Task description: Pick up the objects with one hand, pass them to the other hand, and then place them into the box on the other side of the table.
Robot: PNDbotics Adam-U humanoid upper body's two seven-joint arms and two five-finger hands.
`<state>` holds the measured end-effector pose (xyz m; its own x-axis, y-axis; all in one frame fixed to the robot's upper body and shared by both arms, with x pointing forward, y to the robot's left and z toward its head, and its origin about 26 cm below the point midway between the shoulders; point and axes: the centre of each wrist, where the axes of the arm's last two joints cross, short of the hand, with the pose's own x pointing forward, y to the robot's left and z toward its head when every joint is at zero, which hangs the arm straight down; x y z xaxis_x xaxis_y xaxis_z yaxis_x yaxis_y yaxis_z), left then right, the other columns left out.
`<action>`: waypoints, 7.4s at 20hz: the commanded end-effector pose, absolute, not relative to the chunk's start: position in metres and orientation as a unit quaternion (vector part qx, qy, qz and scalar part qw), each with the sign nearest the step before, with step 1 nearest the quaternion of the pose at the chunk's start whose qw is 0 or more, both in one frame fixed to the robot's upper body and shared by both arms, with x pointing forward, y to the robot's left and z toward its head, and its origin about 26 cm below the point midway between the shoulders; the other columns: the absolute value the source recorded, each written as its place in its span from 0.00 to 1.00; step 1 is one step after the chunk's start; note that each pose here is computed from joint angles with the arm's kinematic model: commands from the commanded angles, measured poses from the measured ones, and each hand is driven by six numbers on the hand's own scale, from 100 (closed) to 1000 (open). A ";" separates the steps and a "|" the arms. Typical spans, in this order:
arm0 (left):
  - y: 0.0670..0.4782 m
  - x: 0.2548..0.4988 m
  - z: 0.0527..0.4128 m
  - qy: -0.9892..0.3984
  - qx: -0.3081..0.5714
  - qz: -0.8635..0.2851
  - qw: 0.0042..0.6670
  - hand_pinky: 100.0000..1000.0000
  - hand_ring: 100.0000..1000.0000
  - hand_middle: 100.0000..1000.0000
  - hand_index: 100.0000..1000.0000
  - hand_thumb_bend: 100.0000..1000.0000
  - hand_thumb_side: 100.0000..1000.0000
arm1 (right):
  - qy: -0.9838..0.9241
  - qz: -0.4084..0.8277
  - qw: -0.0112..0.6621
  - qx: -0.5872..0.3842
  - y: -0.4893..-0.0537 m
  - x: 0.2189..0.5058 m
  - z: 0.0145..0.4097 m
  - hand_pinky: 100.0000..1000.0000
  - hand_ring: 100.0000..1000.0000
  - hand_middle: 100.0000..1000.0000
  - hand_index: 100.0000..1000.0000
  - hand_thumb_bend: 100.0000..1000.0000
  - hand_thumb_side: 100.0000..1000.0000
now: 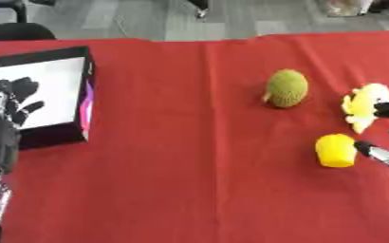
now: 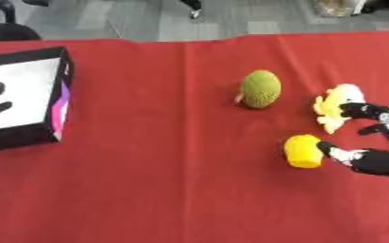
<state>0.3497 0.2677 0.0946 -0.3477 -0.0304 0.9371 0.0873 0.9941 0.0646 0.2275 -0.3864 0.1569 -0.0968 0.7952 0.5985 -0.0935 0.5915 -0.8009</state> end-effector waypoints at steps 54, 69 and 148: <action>0.274 0.348 0.100 -0.816 -0.006 -0.090 0.571 0.81 0.90 0.71 0.77 0.03 0.84 | -0.562 0.431 0.589 -0.389 -0.344 0.219 0.124 0.78 0.87 0.77 0.88 0.42 0.06; 0.270 0.349 0.101 -0.817 -0.015 -0.091 0.569 0.81 0.90 0.71 0.77 0.03 0.84 | -0.548 0.412 0.616 -0.387 -0.340 0.223 0.125 0.76 0.82 0.71 0.82 0.35 0.00; 0.154 0.340 0.313 -0.738 0.046 -0.595 0.314 0.79 0.87 0.75 0.83 0.00 0.42 | -0.769 0.347 0.493 -0.210 -0.233 0.292 0.212 0.44 0.59 0.34 0.48 0.00 0.00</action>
